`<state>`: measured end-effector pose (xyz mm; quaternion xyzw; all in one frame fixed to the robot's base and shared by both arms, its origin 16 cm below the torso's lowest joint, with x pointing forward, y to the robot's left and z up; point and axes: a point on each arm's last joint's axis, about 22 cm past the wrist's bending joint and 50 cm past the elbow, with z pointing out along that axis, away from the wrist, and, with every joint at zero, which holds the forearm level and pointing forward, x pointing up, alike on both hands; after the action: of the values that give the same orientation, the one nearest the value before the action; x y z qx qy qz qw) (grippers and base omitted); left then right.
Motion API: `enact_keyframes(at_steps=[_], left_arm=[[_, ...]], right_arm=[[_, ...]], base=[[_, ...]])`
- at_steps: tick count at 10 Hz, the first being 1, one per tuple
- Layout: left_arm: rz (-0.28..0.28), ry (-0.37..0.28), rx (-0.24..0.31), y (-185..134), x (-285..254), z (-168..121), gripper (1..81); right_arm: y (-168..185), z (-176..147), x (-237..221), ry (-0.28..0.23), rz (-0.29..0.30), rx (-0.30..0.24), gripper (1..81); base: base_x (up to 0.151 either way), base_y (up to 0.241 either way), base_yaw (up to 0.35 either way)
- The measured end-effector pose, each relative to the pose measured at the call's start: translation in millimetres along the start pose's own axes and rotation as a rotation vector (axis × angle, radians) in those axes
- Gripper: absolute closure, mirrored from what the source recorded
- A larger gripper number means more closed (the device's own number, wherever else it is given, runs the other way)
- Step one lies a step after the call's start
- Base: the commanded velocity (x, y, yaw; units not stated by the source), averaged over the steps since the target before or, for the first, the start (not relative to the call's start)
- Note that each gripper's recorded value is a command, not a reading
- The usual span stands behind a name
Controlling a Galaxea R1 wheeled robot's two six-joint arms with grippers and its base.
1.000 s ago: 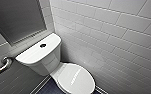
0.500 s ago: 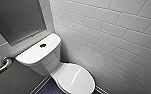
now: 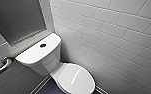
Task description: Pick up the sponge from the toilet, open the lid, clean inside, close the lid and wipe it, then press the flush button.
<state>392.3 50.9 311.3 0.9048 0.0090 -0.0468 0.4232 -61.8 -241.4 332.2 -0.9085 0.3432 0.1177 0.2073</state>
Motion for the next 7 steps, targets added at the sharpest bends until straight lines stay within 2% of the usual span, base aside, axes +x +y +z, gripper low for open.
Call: enact_keyframes(at_steps=[2,4,7], left_arm=[[-0.004,0.01,0.005,2,7,14,1.0],[-0.019,0.017,-0.024,24,19,30,1.0],[-0.039,0.049,-0.04,37,49,30,1.0]], right_arm=[[-3,11,-6,-0.001,-0.014,-0.001,81.1],[4,18,-13,-0.002,-0.022,-0.018,81.1],[4,28,-39,-0.021,-0.011,-0.027,81.1]], base=[[0.0,0.0,0.0],[0.0,0.0,0.0],[0.0,0.0,0.0]])
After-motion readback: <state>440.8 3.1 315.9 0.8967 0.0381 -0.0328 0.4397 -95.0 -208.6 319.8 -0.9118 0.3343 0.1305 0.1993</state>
